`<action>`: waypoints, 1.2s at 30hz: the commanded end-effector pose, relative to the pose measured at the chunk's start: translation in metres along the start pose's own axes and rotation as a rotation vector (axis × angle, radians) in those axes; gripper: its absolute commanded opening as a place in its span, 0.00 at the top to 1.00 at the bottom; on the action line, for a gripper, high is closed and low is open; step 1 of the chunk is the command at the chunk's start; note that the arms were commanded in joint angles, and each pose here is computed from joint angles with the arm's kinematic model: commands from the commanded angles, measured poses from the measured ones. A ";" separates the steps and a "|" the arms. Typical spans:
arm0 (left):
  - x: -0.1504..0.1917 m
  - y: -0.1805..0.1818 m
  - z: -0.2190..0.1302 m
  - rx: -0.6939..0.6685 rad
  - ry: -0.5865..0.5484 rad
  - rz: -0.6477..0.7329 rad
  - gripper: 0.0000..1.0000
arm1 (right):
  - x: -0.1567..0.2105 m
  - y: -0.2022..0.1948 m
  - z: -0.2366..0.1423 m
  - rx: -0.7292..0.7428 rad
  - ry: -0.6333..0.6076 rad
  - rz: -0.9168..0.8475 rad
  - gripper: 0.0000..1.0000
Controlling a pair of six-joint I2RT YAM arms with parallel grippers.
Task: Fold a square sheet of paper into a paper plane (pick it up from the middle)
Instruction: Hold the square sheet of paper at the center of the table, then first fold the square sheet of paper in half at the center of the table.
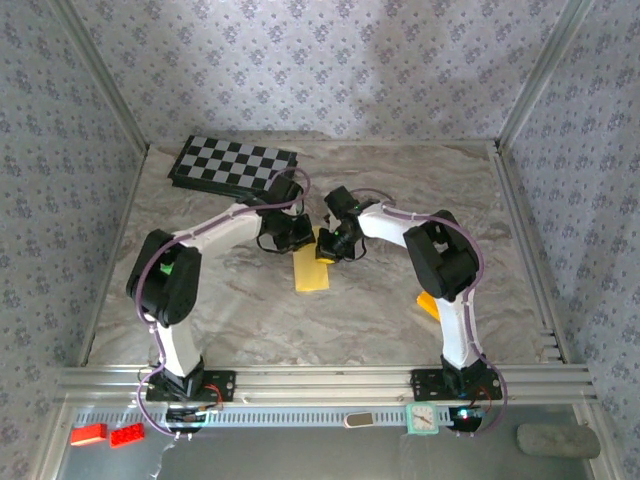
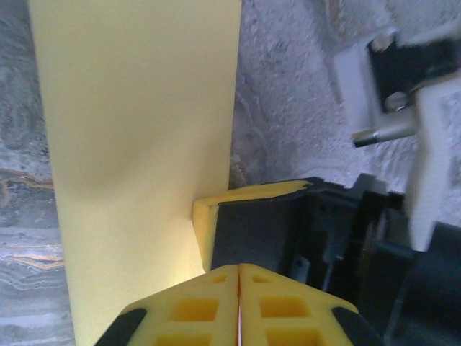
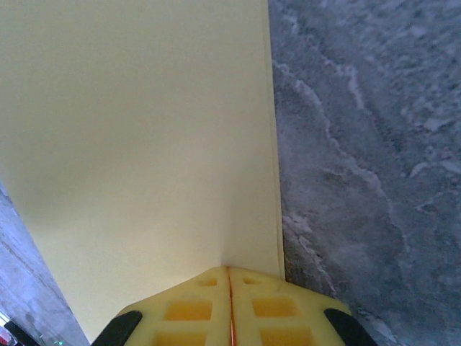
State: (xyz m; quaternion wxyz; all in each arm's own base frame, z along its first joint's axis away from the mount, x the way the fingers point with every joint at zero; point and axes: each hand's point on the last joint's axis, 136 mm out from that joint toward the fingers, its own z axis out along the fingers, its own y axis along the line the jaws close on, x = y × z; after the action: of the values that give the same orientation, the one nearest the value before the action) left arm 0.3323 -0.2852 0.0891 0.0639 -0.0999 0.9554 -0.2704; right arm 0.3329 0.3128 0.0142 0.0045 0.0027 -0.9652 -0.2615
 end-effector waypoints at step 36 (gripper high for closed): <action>0.007 0.116 0.031 -0.162 0.168 0.053 1.00 | 0.062 -0.135 0.035 0.508 0.207 0.125 0.93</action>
State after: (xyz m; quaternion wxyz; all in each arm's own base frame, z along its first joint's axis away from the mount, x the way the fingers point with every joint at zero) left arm 0.3222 -0.2533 0.0191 -0.0065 -0.0356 0.9629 -0.2675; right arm 0.3306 0.3070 0.0055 0.0175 -0.0031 -0.9724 -0.2328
